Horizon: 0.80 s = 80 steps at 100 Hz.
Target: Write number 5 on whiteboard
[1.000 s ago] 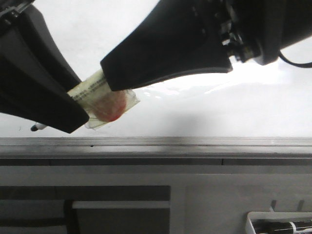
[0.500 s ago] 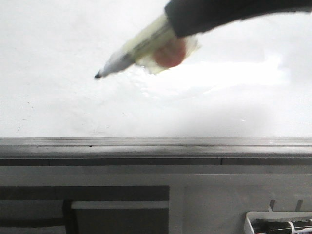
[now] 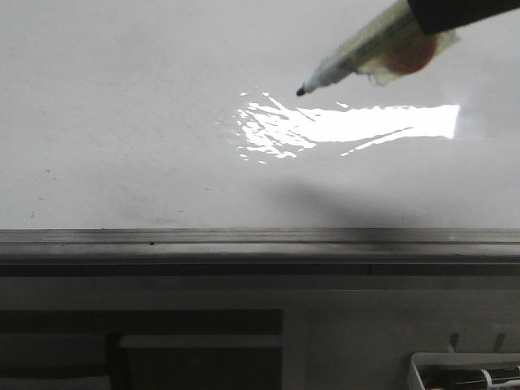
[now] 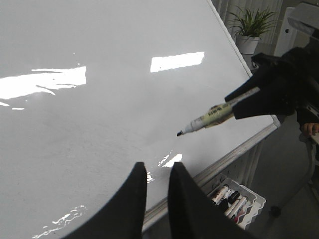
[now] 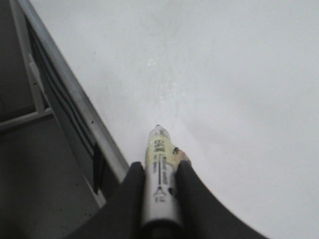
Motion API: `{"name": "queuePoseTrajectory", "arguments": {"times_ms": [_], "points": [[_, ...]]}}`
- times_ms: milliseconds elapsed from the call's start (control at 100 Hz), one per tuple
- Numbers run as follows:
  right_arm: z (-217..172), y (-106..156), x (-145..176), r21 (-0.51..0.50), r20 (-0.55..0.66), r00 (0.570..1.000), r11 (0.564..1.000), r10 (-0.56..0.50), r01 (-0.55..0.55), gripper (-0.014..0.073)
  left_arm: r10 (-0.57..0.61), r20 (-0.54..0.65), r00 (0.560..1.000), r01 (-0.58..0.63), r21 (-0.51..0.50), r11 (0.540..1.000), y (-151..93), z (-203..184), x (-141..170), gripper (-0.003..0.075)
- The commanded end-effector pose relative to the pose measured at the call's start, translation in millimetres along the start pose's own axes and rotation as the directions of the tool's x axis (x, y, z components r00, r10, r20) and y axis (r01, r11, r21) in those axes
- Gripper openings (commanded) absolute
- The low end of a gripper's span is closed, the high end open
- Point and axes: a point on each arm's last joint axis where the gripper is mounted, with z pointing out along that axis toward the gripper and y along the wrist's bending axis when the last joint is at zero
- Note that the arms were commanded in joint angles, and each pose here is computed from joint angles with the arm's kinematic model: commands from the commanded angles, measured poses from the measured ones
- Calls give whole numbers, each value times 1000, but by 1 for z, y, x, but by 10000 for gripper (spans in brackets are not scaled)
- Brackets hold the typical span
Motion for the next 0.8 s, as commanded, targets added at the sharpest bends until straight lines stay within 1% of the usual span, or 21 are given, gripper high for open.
{"name": "queuePoseTrajectory", "arguments": {"times_ms": [0, 130, 180, 340, 460, 540, 620, 790], "points": [[-4, -11, -20, 98, 139, 990, 995, 9, -23, -42, -41, 85, 996, 42, -20, 999, 2, 0, -13, 55], [-1, -10, -21, 67, 160, 980, 989, 119, -131, -41, -42, 93, 995, 45, -24, 999, 2, 0, -13, 40], [0, -10, -21, 60, 160, 977, 987, 137, -149, -41, -41, 93, 995, 43, -24, 999, 2, 0, -13, 40], [11, -13, -20, 71, 156, 973, 981, 168, -181, -41, -41, 89, 995, 43, -24, 999, 2, 0, -13, 38], [25, -15, -15, 76, 121, 977, 979, 178, -188, -41, -41, 89, 995, 43, -24, 999, 2, 0, -13, 38], [34, -16, -12, 83, 101, 978, 978, 182, -191, -41, -41, 89, 995, 43, -24, 999, 2, 0, -13, 16], [40, -18, -12, 103, 106, 977, 976, 183, -194, -41, -41, 89, 995, 43, -24, 999, 2, 0, -13, -20], [43, -23, -14, 140, 138, 974, 970, 180, -199, -41, -41, 81, 996, 43, -21, 999, 2, 0, -12, -20]]}}
